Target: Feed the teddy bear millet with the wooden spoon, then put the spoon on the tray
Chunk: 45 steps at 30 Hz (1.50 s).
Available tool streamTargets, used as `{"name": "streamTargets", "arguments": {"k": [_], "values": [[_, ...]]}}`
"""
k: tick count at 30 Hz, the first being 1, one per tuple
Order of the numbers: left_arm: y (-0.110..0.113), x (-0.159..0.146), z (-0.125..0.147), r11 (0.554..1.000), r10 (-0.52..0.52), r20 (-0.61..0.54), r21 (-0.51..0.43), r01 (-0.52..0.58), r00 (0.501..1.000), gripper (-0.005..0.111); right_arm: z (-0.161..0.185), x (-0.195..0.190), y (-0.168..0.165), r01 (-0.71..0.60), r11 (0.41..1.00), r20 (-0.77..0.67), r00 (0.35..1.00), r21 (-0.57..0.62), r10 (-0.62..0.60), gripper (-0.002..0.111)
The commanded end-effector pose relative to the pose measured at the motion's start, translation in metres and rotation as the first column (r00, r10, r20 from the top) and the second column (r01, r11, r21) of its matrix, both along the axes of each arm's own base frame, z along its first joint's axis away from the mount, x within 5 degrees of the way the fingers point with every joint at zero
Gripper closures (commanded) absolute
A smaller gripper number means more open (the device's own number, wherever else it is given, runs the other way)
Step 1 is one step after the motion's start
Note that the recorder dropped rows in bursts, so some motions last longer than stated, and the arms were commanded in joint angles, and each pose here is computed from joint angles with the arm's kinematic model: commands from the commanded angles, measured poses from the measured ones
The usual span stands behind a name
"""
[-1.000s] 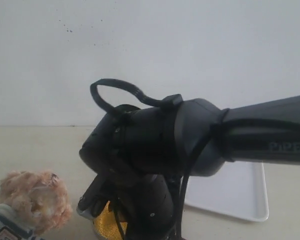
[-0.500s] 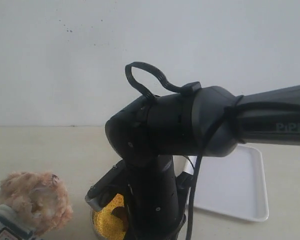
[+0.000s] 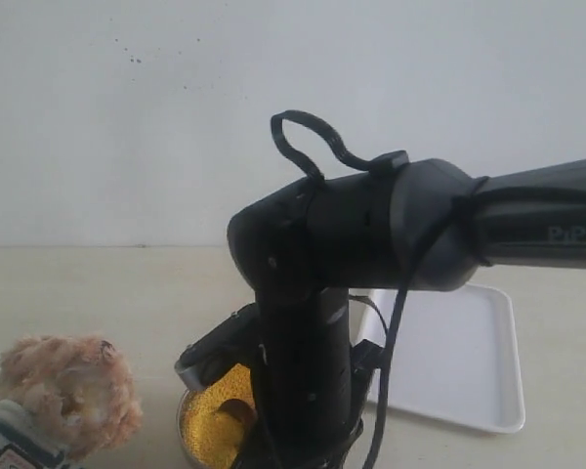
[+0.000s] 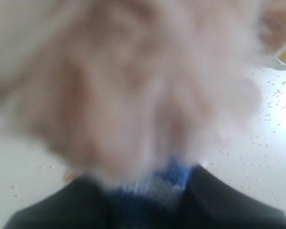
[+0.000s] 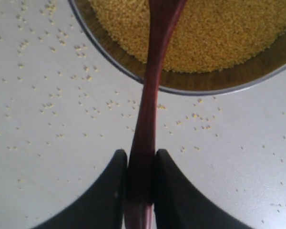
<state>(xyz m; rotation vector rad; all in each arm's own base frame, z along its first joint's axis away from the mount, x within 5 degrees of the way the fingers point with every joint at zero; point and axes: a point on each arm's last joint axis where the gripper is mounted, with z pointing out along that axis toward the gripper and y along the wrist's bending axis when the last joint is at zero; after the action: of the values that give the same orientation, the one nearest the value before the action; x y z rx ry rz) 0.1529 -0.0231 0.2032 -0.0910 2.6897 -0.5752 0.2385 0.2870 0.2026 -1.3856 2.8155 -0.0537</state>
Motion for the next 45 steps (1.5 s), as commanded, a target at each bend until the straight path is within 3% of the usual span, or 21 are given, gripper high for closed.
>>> {"name": "streamTargets", "arguments": {"k": [1,10,13,25,30,45], "values": [[0.0,0.002,0.003,1.0,0.005,0.015,-0.007,-0.005,1.0,0.103,0.015,0.008,-0.009,0.05,0.995,-0.03,0.998,0.087,-0.048,0.104],[-0.002,0.001,0.003,1.0,0.0,0.008,-0.023,0.0,1.0,0.103,0.02,0.017,-0.022,0.112,0.983,-0.121,0.988,0.145,-0.094,0.104],[-0.002,0.001,0.004,1.0,-0.002,0.01,-0.025,0.002,1.0,0.103,0.023,0.015,-0.023,0.082,0.982,-0.161,0.985,0.17,-0.054,0.104],[-0.002,0.001,0.004,1.0,-0.007,0.009,-0.029,0.007,1.0,0.103,0.051,0.007,-0.028,0.051,0.968,-0.119,0.993,0.244,-0.023,0.104],[-0.002,0.001,0.004,1.0,-0.011,0.013,-0.029,0.011,1.0,0.103,0.07,0.0,-0.027,0.041,0.94,-0.112,0.994,0.338,-0.003,0.104],[-0.002,0.001,0.004,1.0,-0.011,0.013,-0.029,0.011,1.0,0.103,0.088,-0.03,0.007,-0.098,0.883,-0.02,0.993,0.46,0.12,0.104]]}}
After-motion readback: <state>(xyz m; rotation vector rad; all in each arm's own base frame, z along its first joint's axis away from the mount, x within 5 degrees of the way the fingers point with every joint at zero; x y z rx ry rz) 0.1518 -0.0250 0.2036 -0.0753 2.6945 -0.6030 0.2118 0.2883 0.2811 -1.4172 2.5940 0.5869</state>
